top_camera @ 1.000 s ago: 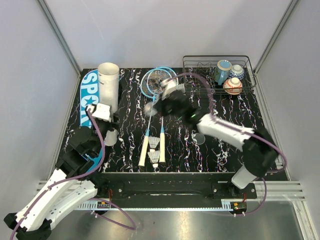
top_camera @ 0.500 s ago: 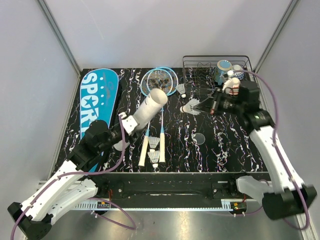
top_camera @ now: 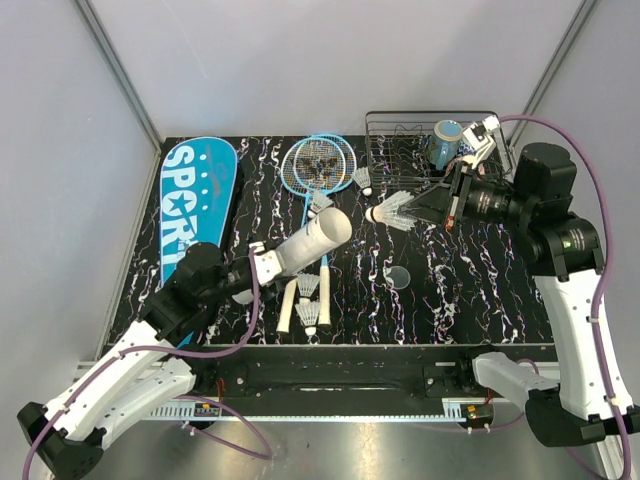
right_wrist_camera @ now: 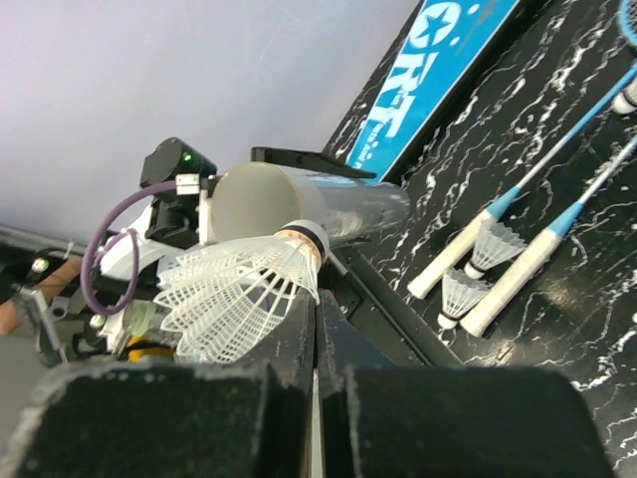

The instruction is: Pack up the badminton gear

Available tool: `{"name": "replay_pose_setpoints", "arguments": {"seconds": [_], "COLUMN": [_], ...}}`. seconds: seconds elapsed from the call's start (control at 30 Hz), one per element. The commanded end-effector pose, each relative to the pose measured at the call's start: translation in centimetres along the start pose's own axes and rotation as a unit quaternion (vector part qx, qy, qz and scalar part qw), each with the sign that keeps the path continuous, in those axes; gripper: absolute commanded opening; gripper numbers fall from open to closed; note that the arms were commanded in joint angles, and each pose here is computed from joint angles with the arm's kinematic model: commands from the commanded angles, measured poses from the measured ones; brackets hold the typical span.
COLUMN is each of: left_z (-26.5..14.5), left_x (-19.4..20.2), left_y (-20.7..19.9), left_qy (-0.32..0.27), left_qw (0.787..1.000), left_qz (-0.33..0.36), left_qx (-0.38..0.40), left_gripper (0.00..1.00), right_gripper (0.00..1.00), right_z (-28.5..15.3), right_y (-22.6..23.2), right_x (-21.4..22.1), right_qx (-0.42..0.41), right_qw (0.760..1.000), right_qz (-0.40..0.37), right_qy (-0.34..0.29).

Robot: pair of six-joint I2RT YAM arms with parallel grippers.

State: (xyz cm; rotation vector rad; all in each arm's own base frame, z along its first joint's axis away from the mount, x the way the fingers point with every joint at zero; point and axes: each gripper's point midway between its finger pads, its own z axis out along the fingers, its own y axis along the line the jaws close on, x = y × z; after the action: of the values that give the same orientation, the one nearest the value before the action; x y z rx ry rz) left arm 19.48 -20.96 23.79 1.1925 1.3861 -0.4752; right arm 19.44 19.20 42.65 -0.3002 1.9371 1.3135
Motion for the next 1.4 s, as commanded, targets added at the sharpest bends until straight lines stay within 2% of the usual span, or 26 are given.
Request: {"name": "replay_pose_setpoints", "arguments": {"seconds": [0.0,0.17,0.23,0.4,0.67,0.83,0.93,1.07,1.13,1.17,1.2,1.3,1.37], "left_z": [0.2,0.4,0.5,0.6,0.5,0.5,0.5,0.6,0.5,0.6,0.5,0.5,0.5], "left_x": [-2.3,-2.2,-2.1,-2.2,-2.5,-2.4,-2.6,-2.6,-2.7,-2.7,-2.7,-2.8,-2.8], "left_y": [0.2,0.2,0.2,0.0,-0.6,-0.6,-0.7,-0.8,-0.7,-0.8,-0.7,-0.8,-0.9], "left_qy": [-0.043,-0.04,-0.036,-0.037,-0.045,-0.043,-0.046,-0.047,-0.048,-0.047,-0.047,-0.049,-0.049], "left_qw": [0.999,0.999,0.999,0.999,0.998,0.998,0.998,0.998,0.998,0.998,0.998,0.998,0.998], "left_qz": [0.028,0.027,0.024,0.021,0.023,0.022,0.023,0.023,0.024,0.023,0.023,0.023,0.023], "left_qx": [0.01,0.01,0.01,0.016,0.026,0.027,0.029,0.031,0.031,0.032,0.03,0.031,0.033], "left_gripper": [0.27,0.27,0.27,0.27,0.27,0.27,0.27,0.27,0.27,0.27,0.27,0.26,0.26], "right_gripper": [0.0,0.0,0.0,0.0,0.0,0.0,0.01,0.09,0.19,0.3,0.36,0.49,0.54], "right_z": [0.0,0.1,0.7,3.6,5.1,4.9,5.3,6.9,7.3,7.5,7.6,7.8,7.9], "right_y": [2.1,3.9,4.1,4.4,1.4,1.8,2.2,1.8,1.5,1.2,1.0,-0.4,-1.2], "right_x": [0.3,-0.4,-0.1,2.3,1.7,1.0,1.7,3.6,4.1,4.4,4.5,4.6,4.7], "right_qx": [-0.047,-0.074,-0.085,-0.075,0.006,0.008,-0.011,0.0,0.01,0.019,0.024,0.061,0.078], "right_qw": [0.998,0.997,0.995,0.992,0.996,0.996,0.995,0.989,0.988,0.987,0.987,0.984,0.982], "right_qz": [0.008,-0.001,0.004,-0.009,-0.034,-0.045,-0.038,-0.044,-0.051,-0.056,-0.059,-0.072,-0.079], "right_qy": [0.041,0.033,0.048,0.098,0.084,0.073,0.096,0.138,0.144,0.149,0.15,0.151,0.153]}}
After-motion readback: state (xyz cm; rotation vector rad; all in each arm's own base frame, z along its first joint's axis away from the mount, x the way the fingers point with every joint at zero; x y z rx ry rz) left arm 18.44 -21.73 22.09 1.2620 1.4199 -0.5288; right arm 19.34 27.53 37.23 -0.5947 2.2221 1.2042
